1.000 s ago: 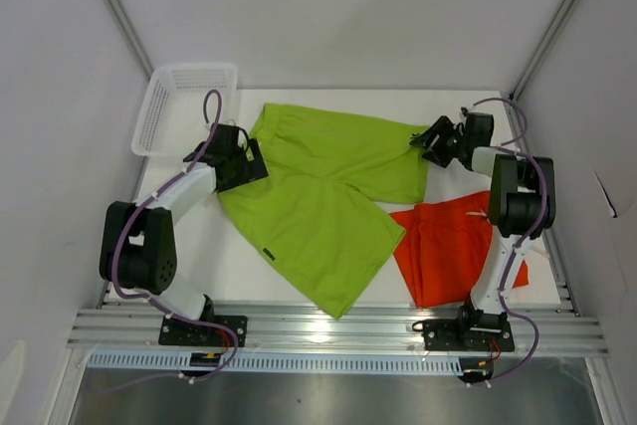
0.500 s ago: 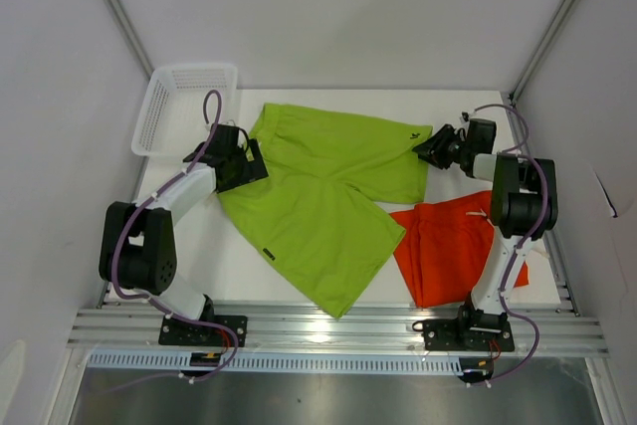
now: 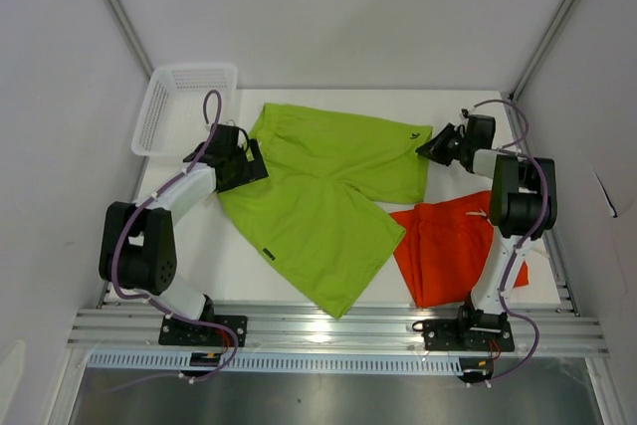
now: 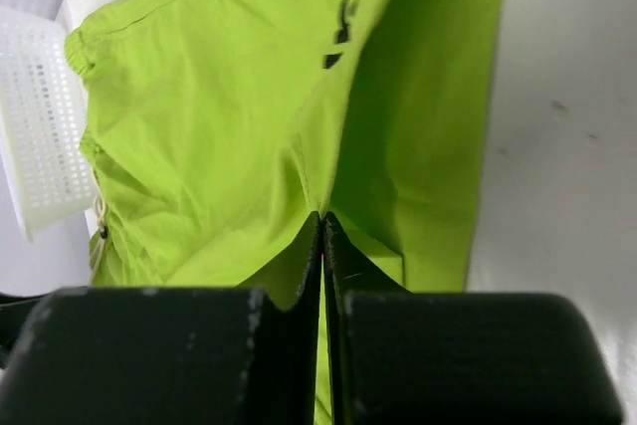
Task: Fold and stack the shorts
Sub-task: Flatten the shorts out
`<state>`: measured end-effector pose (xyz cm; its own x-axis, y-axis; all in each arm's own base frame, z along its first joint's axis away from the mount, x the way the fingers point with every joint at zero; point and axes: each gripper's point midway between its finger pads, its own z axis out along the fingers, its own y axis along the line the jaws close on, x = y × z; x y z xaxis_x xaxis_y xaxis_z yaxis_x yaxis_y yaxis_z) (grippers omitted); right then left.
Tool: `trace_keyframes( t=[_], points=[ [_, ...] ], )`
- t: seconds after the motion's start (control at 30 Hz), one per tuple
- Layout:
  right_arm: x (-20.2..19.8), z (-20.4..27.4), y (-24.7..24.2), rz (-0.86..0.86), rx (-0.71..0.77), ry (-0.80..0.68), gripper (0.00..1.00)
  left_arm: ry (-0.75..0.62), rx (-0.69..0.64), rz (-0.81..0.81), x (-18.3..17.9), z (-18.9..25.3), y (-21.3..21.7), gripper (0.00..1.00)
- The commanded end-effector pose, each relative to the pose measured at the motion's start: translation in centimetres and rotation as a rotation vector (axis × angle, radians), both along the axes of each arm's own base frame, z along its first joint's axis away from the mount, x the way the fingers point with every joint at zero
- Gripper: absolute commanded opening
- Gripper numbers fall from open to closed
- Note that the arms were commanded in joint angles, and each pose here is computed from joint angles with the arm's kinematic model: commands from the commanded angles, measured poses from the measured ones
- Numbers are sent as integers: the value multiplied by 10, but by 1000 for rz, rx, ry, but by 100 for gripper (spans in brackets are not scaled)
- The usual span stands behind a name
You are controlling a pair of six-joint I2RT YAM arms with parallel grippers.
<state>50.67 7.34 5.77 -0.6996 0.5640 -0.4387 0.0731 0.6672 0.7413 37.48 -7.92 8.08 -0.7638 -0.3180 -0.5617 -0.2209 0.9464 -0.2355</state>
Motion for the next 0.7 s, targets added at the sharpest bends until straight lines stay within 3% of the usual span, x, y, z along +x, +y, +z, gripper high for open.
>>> trace_keyframes(
  t=[0.0, 0.27, 0.5, 0.57, 0.6, 0.67],
  points=[
    [-1, 16, -16, -57, -37, -9, 0, -59, -13, -3, 4, 16, -2, 99],
    [-9, 2, -45, -156, -153, 145, 0, -65, -12, -3, 4, 19, -1, 99],
    [-5, -14, -46, -143, -202, 224, 1, -63, -10, -2, 4, 18, 0, 99],
    [0, -10, -39, -126, -181, 206, 8, -60, -9, -3, 3, 17, -1, 99],
    [2, -5, -37, -120, -173, 183, 28, -58, -9, -3, 3, 17, -1, 99],
    [-1, 1, -34, -108, -155, 165, 44, -63, -9, -4, 4, 18, -1, 99]
  ],
)
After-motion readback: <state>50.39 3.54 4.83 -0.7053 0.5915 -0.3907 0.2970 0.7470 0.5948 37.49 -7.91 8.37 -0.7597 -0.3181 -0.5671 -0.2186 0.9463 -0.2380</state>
